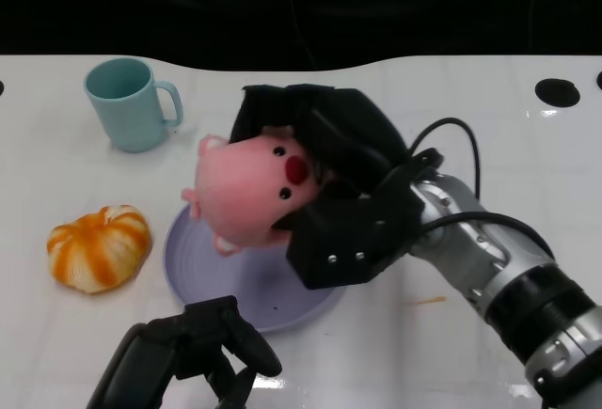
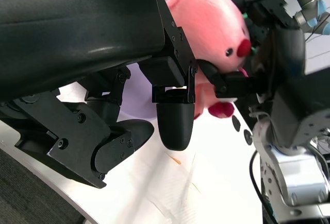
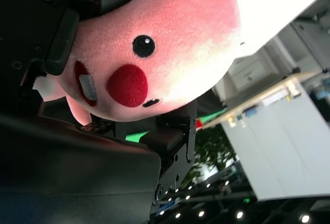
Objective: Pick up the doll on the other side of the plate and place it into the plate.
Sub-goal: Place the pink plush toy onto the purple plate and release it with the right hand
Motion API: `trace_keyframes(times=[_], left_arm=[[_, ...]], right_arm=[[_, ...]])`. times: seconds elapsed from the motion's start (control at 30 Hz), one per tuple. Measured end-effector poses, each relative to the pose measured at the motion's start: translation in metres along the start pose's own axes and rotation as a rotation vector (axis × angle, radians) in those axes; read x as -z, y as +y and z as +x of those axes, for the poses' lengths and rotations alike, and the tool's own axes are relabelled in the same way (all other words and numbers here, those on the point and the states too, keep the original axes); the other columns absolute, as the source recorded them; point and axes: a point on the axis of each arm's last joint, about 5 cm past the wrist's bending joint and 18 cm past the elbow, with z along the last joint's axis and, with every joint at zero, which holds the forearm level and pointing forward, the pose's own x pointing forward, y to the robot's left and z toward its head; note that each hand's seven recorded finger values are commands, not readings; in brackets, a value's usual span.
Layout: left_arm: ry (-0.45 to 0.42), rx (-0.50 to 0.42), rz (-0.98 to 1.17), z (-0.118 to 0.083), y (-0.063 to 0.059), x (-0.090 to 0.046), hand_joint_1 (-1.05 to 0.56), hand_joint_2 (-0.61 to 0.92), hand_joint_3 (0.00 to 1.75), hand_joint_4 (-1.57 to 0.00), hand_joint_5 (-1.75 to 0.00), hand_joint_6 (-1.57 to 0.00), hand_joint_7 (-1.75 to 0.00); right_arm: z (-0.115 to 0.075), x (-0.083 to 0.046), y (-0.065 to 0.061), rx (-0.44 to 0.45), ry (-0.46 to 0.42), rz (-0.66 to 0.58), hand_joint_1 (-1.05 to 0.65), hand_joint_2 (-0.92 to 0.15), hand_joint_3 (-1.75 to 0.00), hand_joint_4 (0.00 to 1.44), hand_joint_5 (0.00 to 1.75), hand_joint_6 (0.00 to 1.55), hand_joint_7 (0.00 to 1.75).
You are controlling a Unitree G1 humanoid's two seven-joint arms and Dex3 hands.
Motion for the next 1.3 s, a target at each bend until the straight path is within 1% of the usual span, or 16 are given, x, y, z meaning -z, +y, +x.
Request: trace_keyframes(times=[0.17,0.27,0.3,0.33,0.37,0.4,0.43,0.47,0.5,0.53,0.57,0.6,0.7,0.97,1.13,1.3], left_arm=[[0.002,0.002,0.014,0.0,-0.001,0.0,-0.08,0.52,1.1,-0.79,-1.52,-0.8,-1.21],[0.001,-0.004,0.013,0.0,-0.001,0.0,-0.09,0.52,1.09,-0.79,-1.52,-0.8,-1.2],[0.001,-0.005,0.012,0.0,-0.001,0.0,-0.09,0.52,1.09,-0.79,-1.52,-0.8,-1.2],[0.0,-0.005,0.013,0.001,-0.002,0.0,-0.08,0.52,1.09,-0.79,-1.52,-0.79,-1.2],[0.0,-0.004,0.013,0.001,-0.002,0.0,-0.08,0.52,1.09,-0.79,-1.52,-0.79,-1.21],[0.0,-0.003,0.013,0.001,-0.002,0.0,-0.08,0.52,1.09,-0.79,-1.53,-0.79,-1.21],[0.0,-0.003,0.013,0.001,-0.002,0.0,-0.08,0.52,1.1,-0.79,-1.53,-0.79,-1.21],[-0.001,-0.003,0.014,0.001,-0.002,0.0,-0.08,0.52,1.1,-0.79,-1.54,-0.79,-1.22],[-0.002,-0.002,0.014,0.001,-0.002,0.0,-0.08,0.52,1.1,-0.79,-1.54,-0.8,-1.22],[-0.003,-0.002,0.014,0.001,-0.002,0.0,-0.08,0.52,1.1,-0.78,-1.54,-0.8,-1.22],[-0.003,-0.001,0.014,0.001,-0.002,0.0,-0.08,0.52,1.1,-0.78,-1.55,-0.8,-1.22],[-0.002,-0.001,0.014,0.001,-0.002,0.001,-0.08,0.52,1.1,-0.78,-1.55,-0.8,-1.22],[-0.002,-0.001,0.015,0.001,-0.002,0.001,-0.08,0.53,1.09,-0.78,-1.54,-0.79,-1.22],[-0.001,0.0,0.021,0.001,-0.002,0.001,-0.1,0.53,1.08,-0.78,-1.53,-0.79,-1.21],[0.0,-0.001,0.021,0.001,-0.002,0.001,-0.1,0.54,1.07,-0.78,-1.52,-0.79,-1.2],[0.006,-0.003,0.016,0.0,-0.001,0.002,-0.1,0.54,1.06,-0.77,-1.53,-0.79,-1.21]], right_arm=[[0.004,-0.003,0.012,-0.053,0.0,-0.018,-0.26,-0.28,-1.36,0.98,1.75,0.73,1.74],[0.004,-0.003,0.018,-0.073,0.013,-0.015,-0.24,-0.29,-1.32,0.97,1.75,0.74,1.66],[0.004,-0.003,0.019,-0.074,0.015,-0.014,-0.24,-0.31,-1.28,0.93,1.72,0.74,1.52],[0.004,-0.003,0.019,-0.074,0.016,-0.013,-0.24,-0.36,-1.18,0.87,1.67,0.76,1.26],[0.005,-0.003,0.02,-0.075,0.016,-0.012,-0.26,-0.42,-1.05,0.79,1.57,0.76,1.0],[0.005,-0.003,0.02,-0.078,0.016,-0.011,-0.29,-0.54,-0.84,0.63,1.32,0.72,0.66],[0.005,-0.003,0.02,-0.083,0.016,-0.011,-0.33,-0.65,-0.64,0.53,1.06,0.69,0.44],[0.005,-0.004,0.02,-0.094,0.016,-0.016,-0.4,-0.78,-0.42,0.42,0.84,0.61,0.27],[0.005,-0.004,0.02,-0.113,0.016,-0.029,-0.47,-0.86,-0.27,0.31,0.67,0.54,0.14],[0.004,-0.004,0.021,-0.134,0.012,-0.043,-0.49,-0.89,-0.22,0.28,0.61,0.51,0.09],[0.004,-0.004,0.022,-0.155,0.01,-0.056,-0.58,-0.91,-0.19,0.18,0.54,0.42,0.05],[0.004,-0.004,0.022,-0.176,0.007,-0.068,-0.65,-0.91,-0.16,0.1,0.5,0.36,0.02],[0.005,-0.005,0.02,-0.213,0.004,-0.088,-0.74,-0.92,-0.13,0.01,0.47,0.3,0.0],[0.006,-0.007,0.012,-0.267,-0.013,-0.135,-0.82,-0.92,-0.13,0.0,0.36,0.21,0.0],[0.008,-0.012,0.005,-0.298,-0.028,-0.156,-0.86,-0.92,-0.14,0.0,0.29,0.17,0.0],[0.009,-0.016,-0.007,-0.323,-0.037,-0.186,-0.88,-0.92,-0.15,0.0,0.27,0.15,0.0]])
